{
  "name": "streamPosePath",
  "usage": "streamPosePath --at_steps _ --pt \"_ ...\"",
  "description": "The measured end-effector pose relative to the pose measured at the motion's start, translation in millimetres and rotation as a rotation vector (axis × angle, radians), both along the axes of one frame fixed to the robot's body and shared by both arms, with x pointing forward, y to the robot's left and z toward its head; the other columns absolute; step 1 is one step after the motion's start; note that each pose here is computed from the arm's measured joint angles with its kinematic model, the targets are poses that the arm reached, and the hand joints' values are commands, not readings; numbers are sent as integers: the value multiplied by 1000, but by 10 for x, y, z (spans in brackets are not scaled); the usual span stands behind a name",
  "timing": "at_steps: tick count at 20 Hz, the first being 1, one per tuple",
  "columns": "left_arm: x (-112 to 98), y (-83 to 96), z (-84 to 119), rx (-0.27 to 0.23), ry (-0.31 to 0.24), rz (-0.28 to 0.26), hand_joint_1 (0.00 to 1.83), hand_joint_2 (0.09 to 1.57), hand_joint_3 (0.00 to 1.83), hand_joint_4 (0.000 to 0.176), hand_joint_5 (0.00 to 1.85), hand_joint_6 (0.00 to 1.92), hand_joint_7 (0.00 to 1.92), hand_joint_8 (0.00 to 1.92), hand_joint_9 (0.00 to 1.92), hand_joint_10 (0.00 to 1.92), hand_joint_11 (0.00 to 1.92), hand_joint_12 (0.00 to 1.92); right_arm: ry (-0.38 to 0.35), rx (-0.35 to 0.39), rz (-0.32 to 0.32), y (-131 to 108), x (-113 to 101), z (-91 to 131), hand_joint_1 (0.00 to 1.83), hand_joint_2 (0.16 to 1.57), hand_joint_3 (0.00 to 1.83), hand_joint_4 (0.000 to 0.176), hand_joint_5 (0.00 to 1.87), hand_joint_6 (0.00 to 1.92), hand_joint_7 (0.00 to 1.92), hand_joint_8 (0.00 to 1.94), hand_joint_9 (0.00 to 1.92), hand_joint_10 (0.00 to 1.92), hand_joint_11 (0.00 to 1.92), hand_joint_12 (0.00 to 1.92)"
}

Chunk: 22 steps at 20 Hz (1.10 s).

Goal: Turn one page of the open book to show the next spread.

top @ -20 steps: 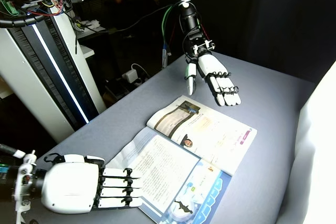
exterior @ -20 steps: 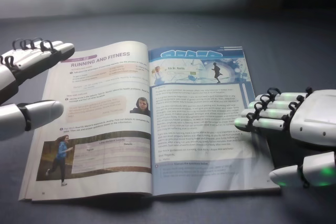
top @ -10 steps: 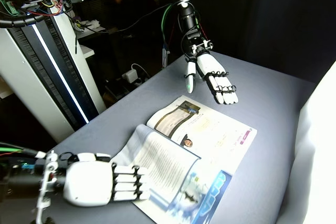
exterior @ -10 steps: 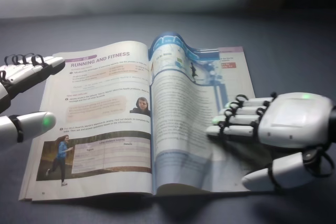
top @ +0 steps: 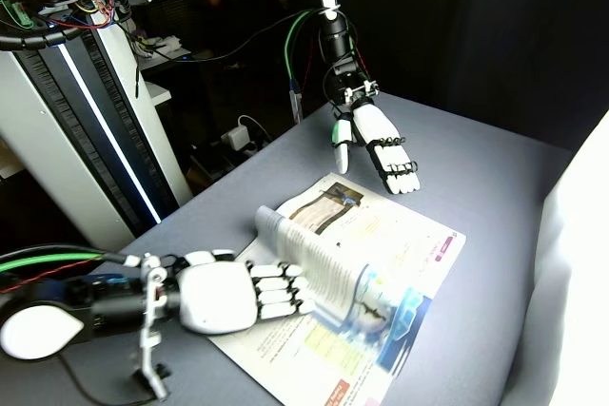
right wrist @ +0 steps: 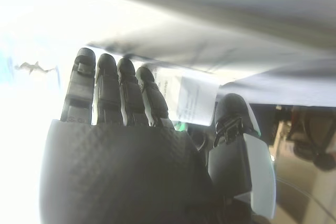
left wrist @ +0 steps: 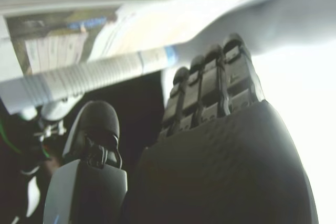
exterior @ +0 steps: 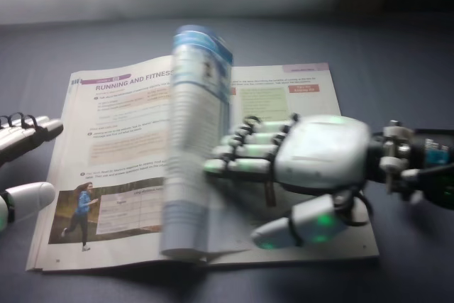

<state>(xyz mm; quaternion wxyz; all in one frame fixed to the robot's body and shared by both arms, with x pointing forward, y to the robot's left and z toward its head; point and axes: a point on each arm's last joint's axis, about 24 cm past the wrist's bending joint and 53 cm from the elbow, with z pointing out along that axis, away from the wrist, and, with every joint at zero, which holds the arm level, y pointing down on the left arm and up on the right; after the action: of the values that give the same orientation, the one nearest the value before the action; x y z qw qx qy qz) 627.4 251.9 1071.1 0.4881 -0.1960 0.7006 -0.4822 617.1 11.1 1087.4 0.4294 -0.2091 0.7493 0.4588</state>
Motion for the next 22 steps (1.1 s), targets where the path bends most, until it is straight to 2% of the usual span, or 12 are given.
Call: streamPosePath --at_steps 7,8,10,11,12,13,14,15,16,17,18,22 --pt "-4 -28 19 -10 -12 -14 0 1315 0 0 0 0 0 0 0 0 0 0 -156 146 128 581 -67 735 0 1213 3 0 0 0 0 0 0 0 0 0" --pt "0 -25 19 -9 -13 -15 0 1520 51 0 0 0 0 0 3 1 43 21 -170 168 140 652 -78 846 0 1194 0 0 0 0 0 0 0 0 0 0" --pt "8 -35 29 -11 -18 -17 0 1296 0 0 274 33 339 37 421 42 211 755 -202 200 182 794 -168 998 0 1164 0 0 0 0 0 0 0 0 0 0" --pt "16 -26 36 -14 -20 -14 0 1313 0 0 296 20 403 23 489 48 86 1138 -230 208 220 901 -253 1070 0 1168 0 0 0 0 0 0 0 0 0 0" --pt "19 -27 38 -12 -22 -17 0 1519 246 0 191 12 251 12 317 22 16 1124 -253 213 248 967 -314 1128 0 1176 0 0 0 0 0 0 0 0 0 0" --pt "17 -38 39 -11 -24 -21 0 1561 144 0 357 48 396 36 410 71 2 1290 -265 234 266 1009 -360 1208 0 1161 0 0 0 0 0 0 0 0 0 0" --pt "21 -39 54 -15 -32 -21 360 1569 269 0 501 100 550 48 443 327 0 1507 -273 271 286 1037 -413 1324 0 1159 0 0 0 0 0 0 0 0 0 0" --pt "36 -28 61 -18 -32 -15 412 1571 190 0 446 65 442 9 282 299 0 1268 -277 308 305 1048 -462 1434 0 1158 0 0 0 0 0 0 0 0 0 0" --pt "39 -28 61 -15 -34 -17 82 1571 219 0 369 27 421 3 304 339 0 1391 -276 334 315 1041 -493 1504 16 1177 0 0 0 0 0 0 0 0 0 0" --pt "37 -33 65 -14 -36 -21 16 1548 144 0 299 19 326 12 210 320 0 1156 -280 359 328 1001 -541 1571 2 1171 0 0 0 0 0 0 0 0 0 0" --pt "40 -33 74 -17 -38 -20 91 1449 21 0 436 75 489 68 387 403 44 1513 -288 374 335 935 -576 1624 46 1149 0 0 0 0 0 0 0 0 0 0" --pt "29 -25 160 -39 -57 -2 85 1463 1 0 512 31 570 13 344 662 25 1690 -309 400 285 527 -495 1806 20 1152 0 0 0 0 0 0 0 0 0 0"
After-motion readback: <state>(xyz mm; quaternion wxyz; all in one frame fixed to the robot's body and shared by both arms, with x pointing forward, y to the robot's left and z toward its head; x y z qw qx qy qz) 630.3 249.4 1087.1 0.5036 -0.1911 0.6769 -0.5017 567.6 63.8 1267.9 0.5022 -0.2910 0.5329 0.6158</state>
